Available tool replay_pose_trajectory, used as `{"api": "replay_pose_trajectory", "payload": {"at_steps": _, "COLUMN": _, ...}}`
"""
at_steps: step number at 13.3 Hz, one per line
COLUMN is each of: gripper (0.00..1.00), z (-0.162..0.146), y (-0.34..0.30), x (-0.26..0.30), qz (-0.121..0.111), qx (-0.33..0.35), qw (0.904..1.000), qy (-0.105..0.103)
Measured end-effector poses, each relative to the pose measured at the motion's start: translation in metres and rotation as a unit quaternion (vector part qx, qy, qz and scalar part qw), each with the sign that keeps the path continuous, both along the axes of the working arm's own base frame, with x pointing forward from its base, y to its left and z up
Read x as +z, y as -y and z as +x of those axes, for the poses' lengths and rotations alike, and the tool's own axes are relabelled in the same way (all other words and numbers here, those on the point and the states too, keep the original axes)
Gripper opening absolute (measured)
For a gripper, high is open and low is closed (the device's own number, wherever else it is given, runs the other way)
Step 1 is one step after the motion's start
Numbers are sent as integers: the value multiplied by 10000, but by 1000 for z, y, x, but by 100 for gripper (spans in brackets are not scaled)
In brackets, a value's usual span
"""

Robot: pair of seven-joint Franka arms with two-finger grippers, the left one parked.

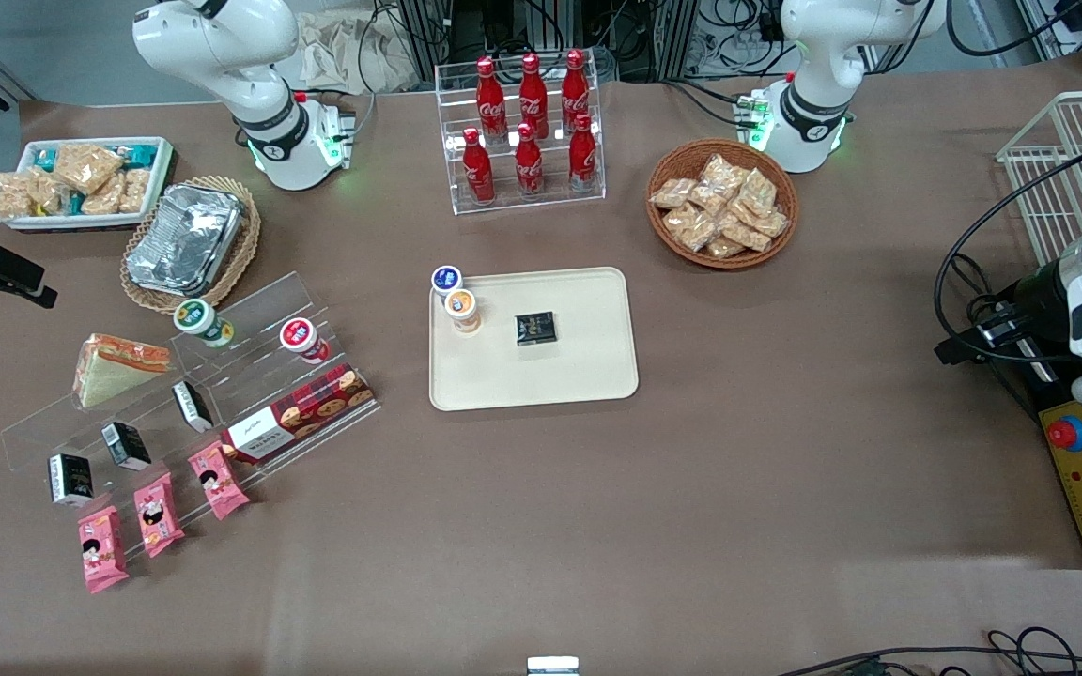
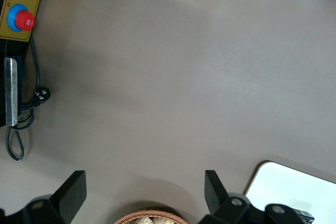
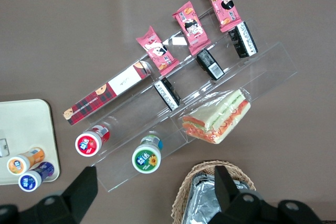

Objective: Place sandwich on tray

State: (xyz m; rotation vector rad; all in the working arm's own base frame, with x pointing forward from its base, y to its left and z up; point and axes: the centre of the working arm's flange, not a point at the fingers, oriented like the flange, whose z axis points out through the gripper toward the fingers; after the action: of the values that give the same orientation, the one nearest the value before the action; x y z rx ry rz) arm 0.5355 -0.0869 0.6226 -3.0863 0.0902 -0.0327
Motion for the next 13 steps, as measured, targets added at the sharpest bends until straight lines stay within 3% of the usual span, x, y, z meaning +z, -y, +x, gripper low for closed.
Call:
{"api": "replay_pose_trajectory", "payload": {"at_steps": 8, "gripper": 99, "z": -4, "y": 0, "x": -5, "qz": 31, "qx": 23, "qw": 9998, "qy": -184}}
{"api": "replay_pose_trajectory", "payload": {"at_steps": 10, "gripper": 99, "z": -10, "y": 0, "x": -10, "qz": 87, "qx": 452, "qw": 9980, "qy": -431}}
{"api": "replay_pose_trajectory", "payload": {"at_steps": 13, "gripper": 99, "z": -18, "y": 26, "x": -20, "qz": 203, "qx": 1517, "qw": 9868, "qy": -521}}
